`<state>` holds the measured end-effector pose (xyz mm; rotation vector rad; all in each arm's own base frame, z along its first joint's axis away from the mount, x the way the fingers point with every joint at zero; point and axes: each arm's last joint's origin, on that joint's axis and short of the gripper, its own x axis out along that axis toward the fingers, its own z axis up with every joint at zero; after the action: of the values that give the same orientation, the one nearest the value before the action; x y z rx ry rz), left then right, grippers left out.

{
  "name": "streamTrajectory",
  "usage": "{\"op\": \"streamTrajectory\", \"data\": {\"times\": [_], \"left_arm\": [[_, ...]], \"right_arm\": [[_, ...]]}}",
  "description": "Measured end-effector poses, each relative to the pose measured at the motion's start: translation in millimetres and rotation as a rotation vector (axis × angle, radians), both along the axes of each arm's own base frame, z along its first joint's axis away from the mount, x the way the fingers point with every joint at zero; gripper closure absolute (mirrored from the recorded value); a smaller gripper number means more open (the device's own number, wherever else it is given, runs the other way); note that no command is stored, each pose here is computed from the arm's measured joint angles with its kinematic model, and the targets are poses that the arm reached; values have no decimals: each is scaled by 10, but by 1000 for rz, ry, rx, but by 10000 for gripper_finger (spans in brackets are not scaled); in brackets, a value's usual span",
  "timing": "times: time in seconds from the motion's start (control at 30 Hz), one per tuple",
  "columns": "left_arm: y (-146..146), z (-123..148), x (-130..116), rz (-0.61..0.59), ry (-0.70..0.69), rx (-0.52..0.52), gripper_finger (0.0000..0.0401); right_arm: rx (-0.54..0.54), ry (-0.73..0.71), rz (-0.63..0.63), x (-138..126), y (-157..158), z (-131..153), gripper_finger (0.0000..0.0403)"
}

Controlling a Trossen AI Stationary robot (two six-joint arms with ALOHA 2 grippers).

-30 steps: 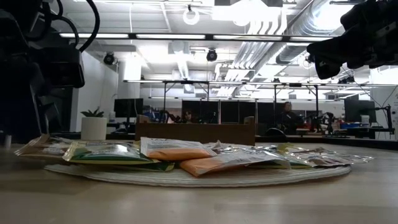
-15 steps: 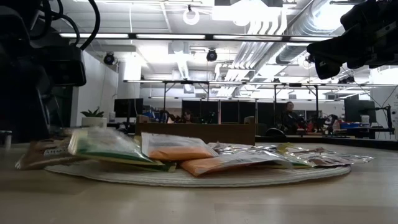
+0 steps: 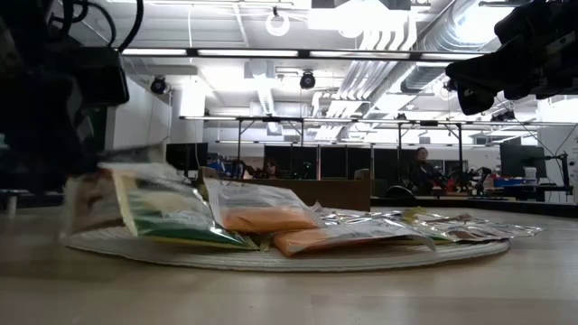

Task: Pick & Place Tea
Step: Put the brown tea bag into the left section of the wooden organizer

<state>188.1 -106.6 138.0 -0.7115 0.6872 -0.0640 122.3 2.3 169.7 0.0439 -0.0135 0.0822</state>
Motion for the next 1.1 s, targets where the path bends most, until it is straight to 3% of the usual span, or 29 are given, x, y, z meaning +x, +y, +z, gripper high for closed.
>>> {"op": "streamTrajectory", "data": {"times": [0.17, 0.53, 0.77, 1.1], "left_arm": [[93, 174, -105, 48, -41, 75, 401], [360, 877, -294, -40, 84, 432, 401], [601, 1363, -235, -101, 143, 658, 401], [952, 1602, 39, -247, 224, 922, 401]], "right_arm": [[0, 0, 0, 0, 0, 1, 391], [0, 0, 0, 0, 0, 0, 391], [0, 0, 0, 0, 0, -1, 391], [0, 0, 0, 0, 0, 0, 391]]}}
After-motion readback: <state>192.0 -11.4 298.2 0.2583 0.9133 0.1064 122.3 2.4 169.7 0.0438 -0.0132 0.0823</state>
